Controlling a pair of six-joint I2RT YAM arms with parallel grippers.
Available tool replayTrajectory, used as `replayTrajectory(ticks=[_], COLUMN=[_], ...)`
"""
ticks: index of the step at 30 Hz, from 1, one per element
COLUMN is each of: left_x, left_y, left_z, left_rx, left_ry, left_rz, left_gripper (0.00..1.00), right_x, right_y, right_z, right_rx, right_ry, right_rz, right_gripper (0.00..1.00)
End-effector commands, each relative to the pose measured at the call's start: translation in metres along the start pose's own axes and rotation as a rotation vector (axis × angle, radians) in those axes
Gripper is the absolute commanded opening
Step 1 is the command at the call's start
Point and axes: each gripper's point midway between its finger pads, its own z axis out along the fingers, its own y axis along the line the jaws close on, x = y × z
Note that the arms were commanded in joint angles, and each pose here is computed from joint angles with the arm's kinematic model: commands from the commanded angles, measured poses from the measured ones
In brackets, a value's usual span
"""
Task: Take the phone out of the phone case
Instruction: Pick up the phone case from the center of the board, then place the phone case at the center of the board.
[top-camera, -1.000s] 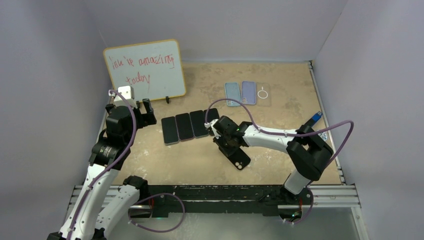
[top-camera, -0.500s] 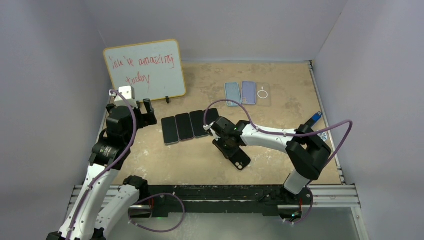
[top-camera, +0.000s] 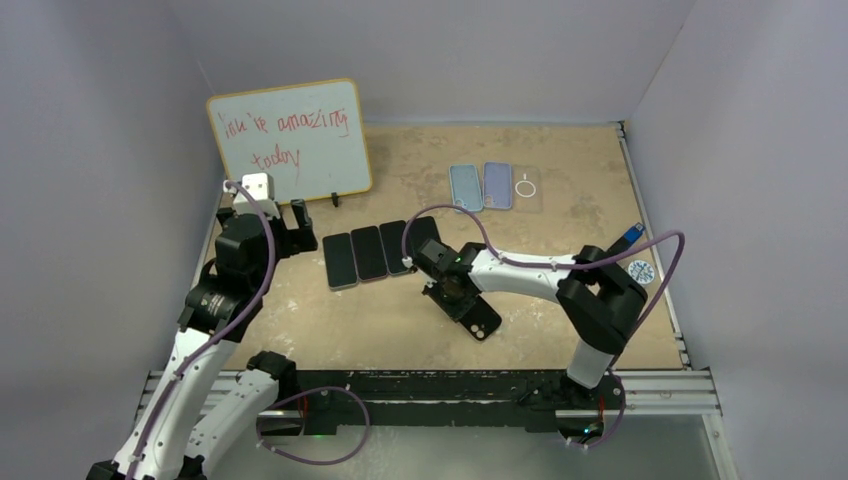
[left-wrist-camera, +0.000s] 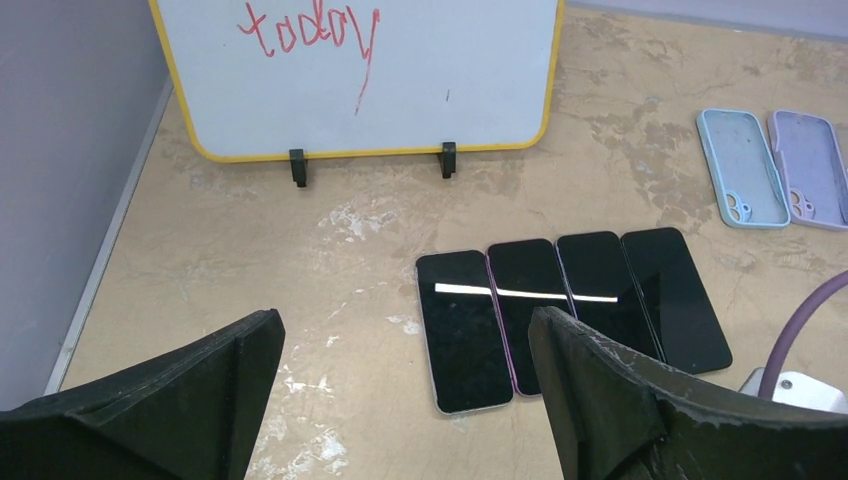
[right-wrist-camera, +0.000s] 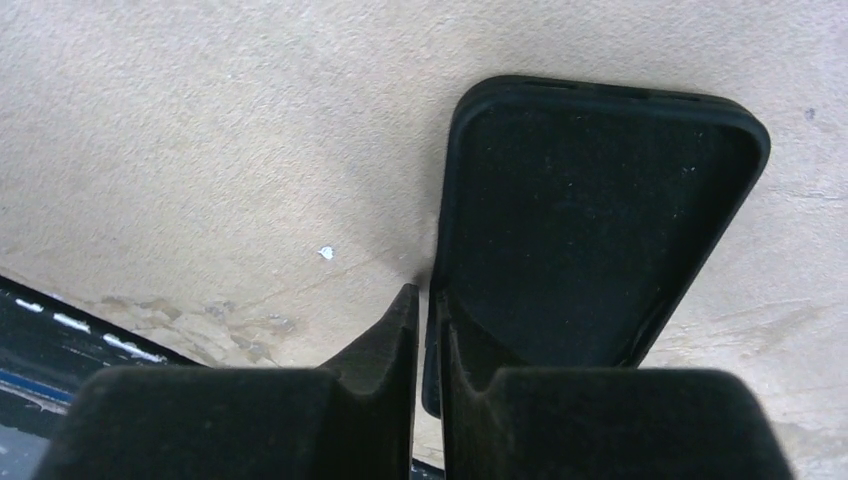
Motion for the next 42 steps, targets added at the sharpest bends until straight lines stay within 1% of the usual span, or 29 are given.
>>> replayTrajectory(ticks=[1,2,3,6,9,12,14,20,25,30,34,37,40,42], left_x=[-0.007,-0.008,-0.008,-0.008,-0.009,-0.010,-0.011,-0.012,-0.013,-0.013,-0.013,-0.012,-0.012,-0.011], left_y=[-0.001,-0.001,-0.001,-0.003,-0.004,-0.004,-0.005,-0.005,-0.006,-0.007,-0.007,-0.007,-0.008,-0.008], left_z=[-0.007,-0.008,-0.010,-0.015,-0.019,-0.022,-0.023,-0.027,-0.030,-0.032,-0.031,-0.031,-0.029,-0.028], left_rx=[-0.003,-0.004,-0.003,0.004,0.002,0.006,0.008,0.004,0.007,0.013,0.011,0.010,0.008,0.007], left_ry=[-0.037,-0.042,-0.046,-0.056,-0.066,-0.075,-0.080,-0.090,-0.100,-0.106,-0.104,-0.101,-0.097,-0.095], left_rz=[-0.010,-0.011,-0.012,-0.013,-0.010,-0.012,-0.013,-0.010,-0.008,-0.008,-0.006,-0.003,0.001,0.003], left_gripper=[0.99,0.99,0.99,0.99,0.99,0.99,0.99,0.99,0.99,0.99,0.99,0.99,0.99,0.99], right_x=[0.011,0.011,0.010,-0.010,-0.033,-0.052,-0.062,-0.070,-0.083,-0.082,-0.086,-0.090,-0.091,-0.094], right_y=[-0.004,-0.003,-0.005,-0.022,-0.051,-0.100,-0.130,-0.247,-0.334,-0.403,-0.441,-0.451,-0.451,-0.449], right_z=[0.007,0.006,0.003,-0.008,-0.022,-0.040,-0.051,-0.093,-0.114,-0.109,-0.099,-0.077,-0.055,-0.045], right_rx=[0.044,0.045,0.063,0.123,0.173,0.258,0.305,0.492,0.551,0.605,0.600,0.540,0.496,0.460], right_ry=[0.073,0.084,0.088,0.041,-0.020,-0.097,-0.133,-0.188,-0.281,-0.244,-0.259,-0.254,-0.239,-0.253], right_rz=[0.030,0.050,0.059,0.093,0.177,0.317,0.382,0.555,0.680,0.696,0.677,0.653,0.634,0.627], right_gripper=[0.08,0.02,0.00,0.00,0.00,0.00,0.00,0.00,0.00,0.00,0.00,0.00,0.00,0.00])
